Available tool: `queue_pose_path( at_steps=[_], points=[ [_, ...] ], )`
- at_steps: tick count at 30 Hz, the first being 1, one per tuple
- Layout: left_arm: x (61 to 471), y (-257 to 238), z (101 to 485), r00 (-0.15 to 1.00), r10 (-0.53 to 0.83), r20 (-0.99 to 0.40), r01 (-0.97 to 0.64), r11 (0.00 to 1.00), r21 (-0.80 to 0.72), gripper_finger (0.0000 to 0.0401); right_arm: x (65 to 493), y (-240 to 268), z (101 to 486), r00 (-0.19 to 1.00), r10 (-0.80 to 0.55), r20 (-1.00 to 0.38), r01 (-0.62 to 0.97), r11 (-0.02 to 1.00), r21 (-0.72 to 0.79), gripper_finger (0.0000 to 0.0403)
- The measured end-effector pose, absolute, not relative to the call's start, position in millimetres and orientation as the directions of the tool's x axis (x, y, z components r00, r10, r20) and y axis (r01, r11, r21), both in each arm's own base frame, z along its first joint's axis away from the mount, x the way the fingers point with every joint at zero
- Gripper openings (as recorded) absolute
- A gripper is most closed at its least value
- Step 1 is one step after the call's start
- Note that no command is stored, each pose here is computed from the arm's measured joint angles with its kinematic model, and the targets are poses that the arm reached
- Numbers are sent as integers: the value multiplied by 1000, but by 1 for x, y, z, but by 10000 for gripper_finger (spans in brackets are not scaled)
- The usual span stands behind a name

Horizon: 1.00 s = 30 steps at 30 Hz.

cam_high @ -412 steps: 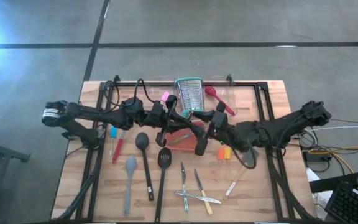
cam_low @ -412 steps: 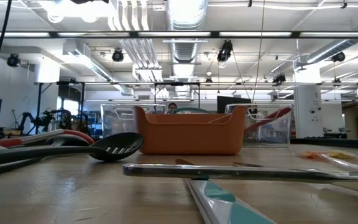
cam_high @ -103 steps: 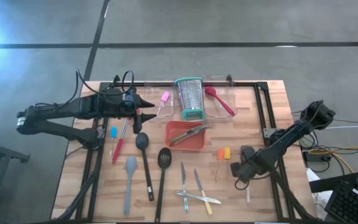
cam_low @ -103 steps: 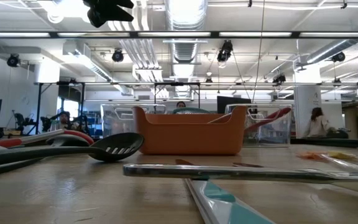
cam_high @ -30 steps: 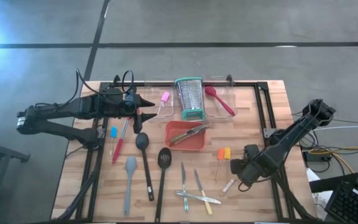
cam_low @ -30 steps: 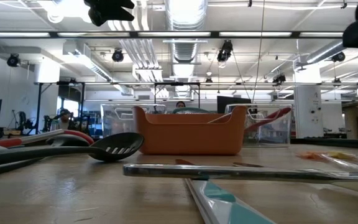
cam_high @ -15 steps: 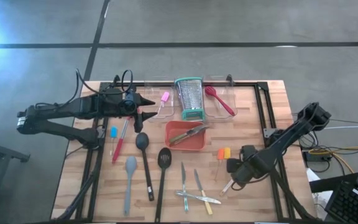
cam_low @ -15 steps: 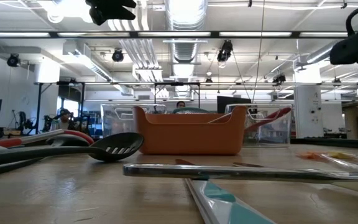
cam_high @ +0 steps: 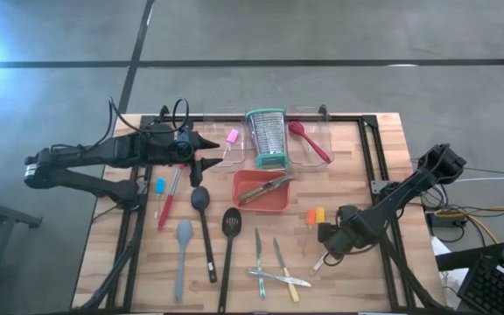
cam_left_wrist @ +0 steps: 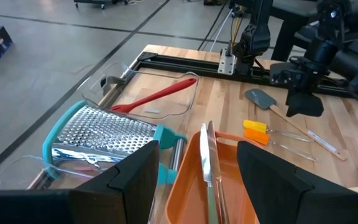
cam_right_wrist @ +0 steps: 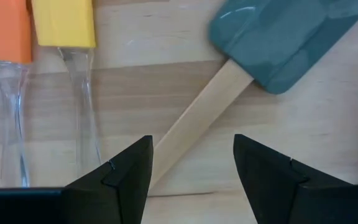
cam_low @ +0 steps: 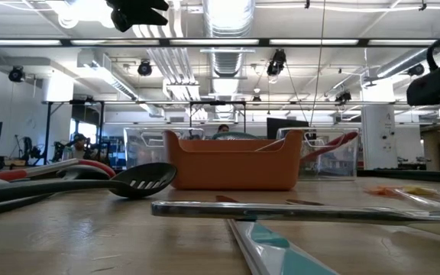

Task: Pick & Place Kitchen Items
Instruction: Put the gray spatula into the left transparent bin

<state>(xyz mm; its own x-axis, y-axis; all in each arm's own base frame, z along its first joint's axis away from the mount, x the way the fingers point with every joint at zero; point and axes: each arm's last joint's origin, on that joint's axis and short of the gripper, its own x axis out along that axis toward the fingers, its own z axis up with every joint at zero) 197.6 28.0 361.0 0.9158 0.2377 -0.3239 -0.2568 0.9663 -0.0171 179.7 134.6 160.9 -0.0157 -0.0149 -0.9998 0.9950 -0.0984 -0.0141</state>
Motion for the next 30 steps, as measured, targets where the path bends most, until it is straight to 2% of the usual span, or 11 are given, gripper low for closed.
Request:
queue_pose_path(
  at_steps=[18, 22, 28, 30],
  points=[
    [198, 28, 362, 918, 237, -318, -270, 961, -62, 223, 160, 119, 125, -47, 8, -999, 994, -98, -48, 199],
    [198, 28, 362, 919, 234, -318, -271, 959, -78, 223, 157, 121, 125, -54, -3, -999, 997, -55, -54, 165],
    [198, 28, 362, 920, 231, -317, -273, 957, -94, 223, 152, 124, 125, -73, -11, -997, 997, 20, -73, 58],
    [198, 28, 362, 920, 232, -317, -274, 957, -94, 223, 150, 126, 125, -75, -15, -997, 996, 41, -76, 43]
  ],
)
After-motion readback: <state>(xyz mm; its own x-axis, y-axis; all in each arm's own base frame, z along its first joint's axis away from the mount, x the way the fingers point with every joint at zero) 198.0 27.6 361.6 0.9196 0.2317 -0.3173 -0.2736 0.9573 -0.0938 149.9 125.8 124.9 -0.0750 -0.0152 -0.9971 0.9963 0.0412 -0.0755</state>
